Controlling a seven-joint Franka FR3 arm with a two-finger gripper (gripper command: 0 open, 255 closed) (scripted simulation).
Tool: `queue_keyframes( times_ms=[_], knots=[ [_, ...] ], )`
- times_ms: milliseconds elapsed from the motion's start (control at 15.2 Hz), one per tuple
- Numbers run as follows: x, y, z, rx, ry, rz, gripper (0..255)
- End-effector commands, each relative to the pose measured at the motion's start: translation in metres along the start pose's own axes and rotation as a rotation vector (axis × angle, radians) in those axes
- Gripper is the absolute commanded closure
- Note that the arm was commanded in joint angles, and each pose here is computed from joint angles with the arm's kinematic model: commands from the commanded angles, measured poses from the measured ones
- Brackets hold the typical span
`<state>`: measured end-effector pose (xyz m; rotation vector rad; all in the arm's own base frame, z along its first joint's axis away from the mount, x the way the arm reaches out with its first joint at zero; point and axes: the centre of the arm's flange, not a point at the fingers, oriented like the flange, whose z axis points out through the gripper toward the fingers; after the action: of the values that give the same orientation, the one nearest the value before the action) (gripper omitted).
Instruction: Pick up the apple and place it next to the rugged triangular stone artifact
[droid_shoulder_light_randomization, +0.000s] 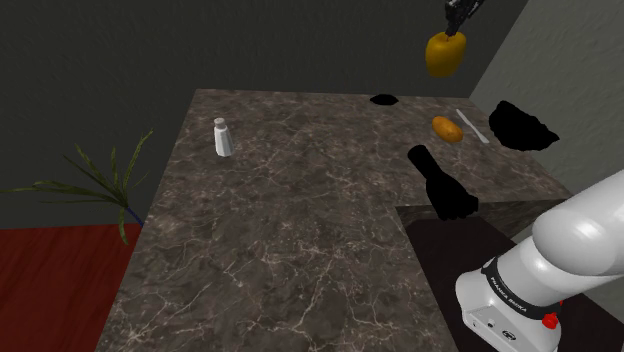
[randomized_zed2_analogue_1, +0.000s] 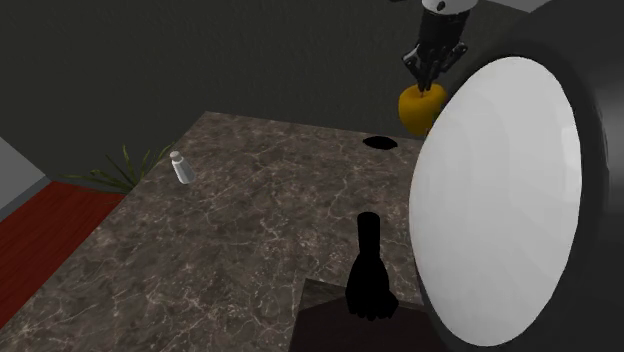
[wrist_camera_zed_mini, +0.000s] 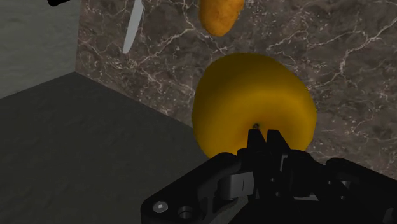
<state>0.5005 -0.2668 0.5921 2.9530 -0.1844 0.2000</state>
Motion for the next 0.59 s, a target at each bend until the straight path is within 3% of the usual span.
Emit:
queue_keyframes(
  times_ms=[0,528],
  knots=[
    [0.003,0.03,0.003,0.0,0.001,-0.001,255],
    [0.007,0.134,0.021,0.0,0.001,-0.001,255]
  ],
)
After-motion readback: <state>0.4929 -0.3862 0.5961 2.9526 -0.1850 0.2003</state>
